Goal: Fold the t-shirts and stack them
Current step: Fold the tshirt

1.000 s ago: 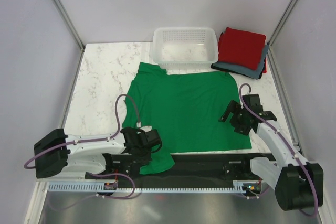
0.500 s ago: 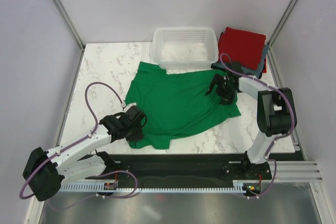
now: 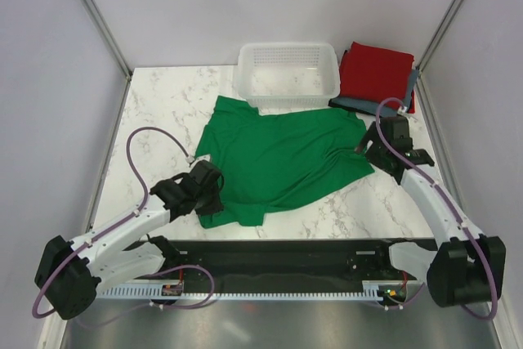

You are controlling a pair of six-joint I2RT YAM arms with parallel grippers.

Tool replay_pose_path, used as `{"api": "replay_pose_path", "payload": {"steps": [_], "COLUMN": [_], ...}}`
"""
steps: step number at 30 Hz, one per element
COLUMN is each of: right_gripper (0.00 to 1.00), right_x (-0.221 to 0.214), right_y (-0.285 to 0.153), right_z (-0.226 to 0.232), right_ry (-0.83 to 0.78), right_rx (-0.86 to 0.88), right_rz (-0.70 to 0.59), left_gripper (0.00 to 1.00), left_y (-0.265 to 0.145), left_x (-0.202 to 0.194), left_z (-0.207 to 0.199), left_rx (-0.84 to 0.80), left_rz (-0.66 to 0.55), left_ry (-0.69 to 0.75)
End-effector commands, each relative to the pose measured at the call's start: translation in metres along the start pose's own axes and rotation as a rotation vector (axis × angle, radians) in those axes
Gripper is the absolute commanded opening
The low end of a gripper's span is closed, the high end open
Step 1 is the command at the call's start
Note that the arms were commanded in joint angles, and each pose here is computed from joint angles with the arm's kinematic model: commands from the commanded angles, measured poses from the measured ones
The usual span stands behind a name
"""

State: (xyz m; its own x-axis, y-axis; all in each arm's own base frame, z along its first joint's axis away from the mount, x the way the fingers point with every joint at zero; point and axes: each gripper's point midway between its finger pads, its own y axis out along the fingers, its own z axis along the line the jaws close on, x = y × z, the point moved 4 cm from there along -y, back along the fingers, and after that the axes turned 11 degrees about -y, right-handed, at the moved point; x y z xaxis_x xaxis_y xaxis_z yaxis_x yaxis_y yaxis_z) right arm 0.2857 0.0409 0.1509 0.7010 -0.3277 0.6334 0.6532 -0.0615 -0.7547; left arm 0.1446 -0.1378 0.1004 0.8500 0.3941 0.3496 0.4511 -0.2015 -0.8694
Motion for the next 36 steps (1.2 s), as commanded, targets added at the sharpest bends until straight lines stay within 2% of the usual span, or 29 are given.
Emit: {"api": "replay_pose_path", "payload": {"steps": [1,3,7,12,21,24,29,30,31,32,34,36], "right_gripper": [0.86,0.79,0.68,0.66,0.63,0.54,0.27,0.19,0.03,0.00,0.00,0.00], "right_x": [-0.033,-0.051,-0.059,-0.046,-0.041,-0.044,-0.045,-0.045,-0.041,-0.043,-0.036,-0.041], "right_y": [0.010,0.019,0.042,0.059,0.080,0.086,0.090,0.089,0.084,0.079,0.064,0.048], "right_z": [-0.036,-0.047,-0.049,-0.048,-0.056,-0.055,-0.048,-0.048,-0.046,-0.047,-0.044,-0.041], "right_ry": [0.103,0.130,0.135,0.131,0.120,0.116,0.093,0.091,0.092,0.095,0.109,0.123], "right_rx": [-0.153,-0.179,-0.155,-0.147,-0.128,-0.105,-0.028,-0.024,-0.015,-0.015,-0.003,0.026], "right_rz": [0.020,0.070,0.106,0.075,0.096,0.110,0.122,0.122,0.100,0.109,0.073,0.099], "left_gripper": [0.02,0.02,0.02,0.02,0.02,0.02,0.02,0.02,0.02,0.02,0.02,0.02], "left_y": [-0.001,-0.001,-0.003,-0.008,-0.007,-0.006,-0.008,-0.012,-0.016,-0.019,-0.035,-0.050], "left_x": [0.004,0.004,0.001,0.000,0.000,0.000,0.003,0.002,0.004,0.004,0.009,0.015], "left_z": [-0.009,-0.010,-0.009,-0.009,-0.008,-0.008,-0.010,-0.011,-0.012,-0.013,-0.017,-0.023], "left_rx": [-0.068,-0.077,-0.096,-0.126,-0.119,-0.112,-0.116,-0.118,-0.129,-0.131,-0.158,-0.191], "left_rz": [-0.014,-0.011,-0.009,-0.012,-0.015,-0.014,-0.022,-0.016,-0.019,-0.019,-0.033,-0.052], "left_ry": [0.026,0.023,0.017,-0.001,-0.004,-0.002,0.000,0.001,0.000,0.000,-0.007,-0.011]}}
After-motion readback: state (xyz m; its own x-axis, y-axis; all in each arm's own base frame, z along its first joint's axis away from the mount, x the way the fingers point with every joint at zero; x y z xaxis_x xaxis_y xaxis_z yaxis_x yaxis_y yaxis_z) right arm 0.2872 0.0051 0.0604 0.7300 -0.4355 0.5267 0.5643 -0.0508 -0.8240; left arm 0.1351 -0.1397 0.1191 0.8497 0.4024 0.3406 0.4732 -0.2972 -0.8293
